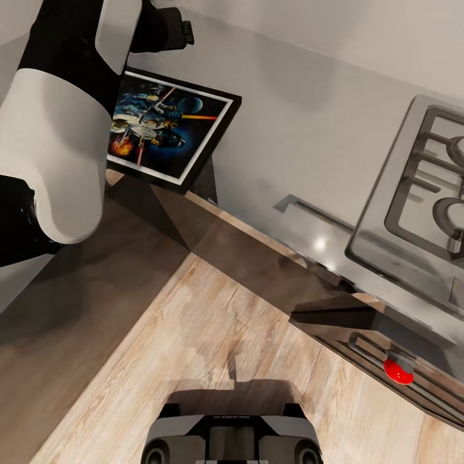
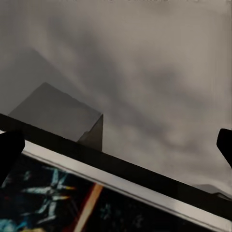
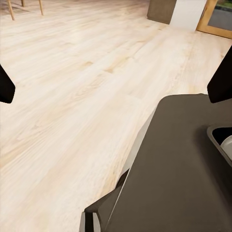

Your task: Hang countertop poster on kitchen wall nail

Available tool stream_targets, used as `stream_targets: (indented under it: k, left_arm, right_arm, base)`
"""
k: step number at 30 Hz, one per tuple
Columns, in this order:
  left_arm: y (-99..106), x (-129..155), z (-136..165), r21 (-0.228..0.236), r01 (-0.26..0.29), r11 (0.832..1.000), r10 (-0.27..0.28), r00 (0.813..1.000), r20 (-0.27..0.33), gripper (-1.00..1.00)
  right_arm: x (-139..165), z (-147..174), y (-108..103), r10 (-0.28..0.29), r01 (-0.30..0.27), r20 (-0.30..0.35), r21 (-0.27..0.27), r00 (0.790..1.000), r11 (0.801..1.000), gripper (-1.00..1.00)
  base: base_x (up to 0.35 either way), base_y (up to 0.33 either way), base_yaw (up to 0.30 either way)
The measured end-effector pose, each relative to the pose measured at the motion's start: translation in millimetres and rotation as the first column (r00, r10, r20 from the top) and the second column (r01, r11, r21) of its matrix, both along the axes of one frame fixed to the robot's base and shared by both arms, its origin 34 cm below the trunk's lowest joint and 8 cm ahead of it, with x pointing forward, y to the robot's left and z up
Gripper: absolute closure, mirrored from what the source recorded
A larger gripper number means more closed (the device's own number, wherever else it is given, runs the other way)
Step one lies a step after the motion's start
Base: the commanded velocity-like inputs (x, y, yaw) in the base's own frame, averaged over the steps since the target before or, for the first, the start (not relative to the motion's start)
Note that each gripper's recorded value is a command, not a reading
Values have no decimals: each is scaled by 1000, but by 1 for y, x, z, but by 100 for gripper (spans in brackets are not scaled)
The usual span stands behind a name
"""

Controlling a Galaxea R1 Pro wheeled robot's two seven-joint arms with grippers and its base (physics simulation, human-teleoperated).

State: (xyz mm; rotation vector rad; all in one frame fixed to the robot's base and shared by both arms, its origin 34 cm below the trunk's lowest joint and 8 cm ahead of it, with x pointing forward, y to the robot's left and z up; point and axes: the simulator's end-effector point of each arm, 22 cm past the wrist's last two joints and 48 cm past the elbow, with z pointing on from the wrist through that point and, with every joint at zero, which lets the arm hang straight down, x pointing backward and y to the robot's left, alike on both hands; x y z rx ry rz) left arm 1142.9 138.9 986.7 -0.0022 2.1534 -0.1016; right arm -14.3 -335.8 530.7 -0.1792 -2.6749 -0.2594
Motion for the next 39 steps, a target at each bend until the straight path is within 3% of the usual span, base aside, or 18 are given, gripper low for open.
stream_targets:
  k: [22, 36, 39]
  left_arm:
    - [1, -1, -1, -13, -3, 1000, 3, 1000, -7, -100]
    - [1, -4, 16, -15, -4, 1000, 4, 1000, 5, -100]
    - [1, -4, 20, -16, -4, 1000, 5, 1000, 8, -100]
  right_arm:
    - [-1, 1, 0, 1, -1, -1, 1, 1000, 1000, -100]
    - [6, -2, 0, 3, -3, 23, 2, 1000, 1000, -100]
    - [12, -5, 0, 11, -11, 55, 3, 998, 1000, -100]
  base:
    - [49, 0, -4]
    - [0, 0, -2]
    - [0, 0, 0]
